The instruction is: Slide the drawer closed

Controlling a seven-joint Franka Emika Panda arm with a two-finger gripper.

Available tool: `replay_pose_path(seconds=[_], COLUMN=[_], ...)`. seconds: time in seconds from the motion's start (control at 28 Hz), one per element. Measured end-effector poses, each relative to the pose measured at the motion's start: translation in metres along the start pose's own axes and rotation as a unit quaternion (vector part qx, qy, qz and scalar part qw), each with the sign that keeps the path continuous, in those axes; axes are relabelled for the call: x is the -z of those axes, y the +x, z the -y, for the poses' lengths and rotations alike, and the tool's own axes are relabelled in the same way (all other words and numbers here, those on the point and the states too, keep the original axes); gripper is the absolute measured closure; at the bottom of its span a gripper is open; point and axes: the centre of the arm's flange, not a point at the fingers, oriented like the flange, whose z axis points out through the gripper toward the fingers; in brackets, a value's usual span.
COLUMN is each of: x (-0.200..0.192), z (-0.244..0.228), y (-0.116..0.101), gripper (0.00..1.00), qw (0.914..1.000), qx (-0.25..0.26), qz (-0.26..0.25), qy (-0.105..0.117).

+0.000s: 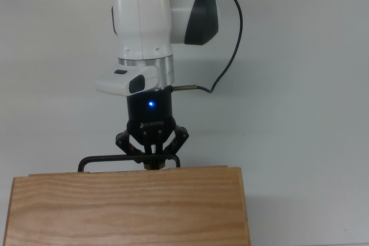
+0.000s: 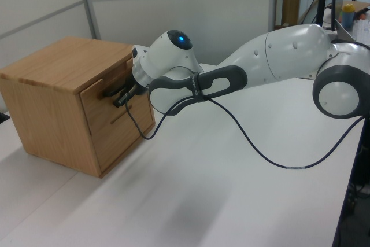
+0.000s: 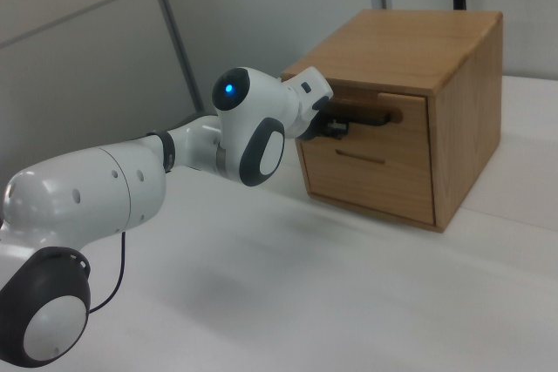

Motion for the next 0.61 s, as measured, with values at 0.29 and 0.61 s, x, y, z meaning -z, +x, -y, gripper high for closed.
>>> replay_pose_path(seconds=[0.29,0.61], x=[0.002,0.047], z=[0.003,0.007], y=[0.003,0.022], gripper=[0.99,0.99], qw=[1.0000,0.9958], qx=[0.001,0.007], qz=[-0.003,0.090], qy=[0.001,0.015])
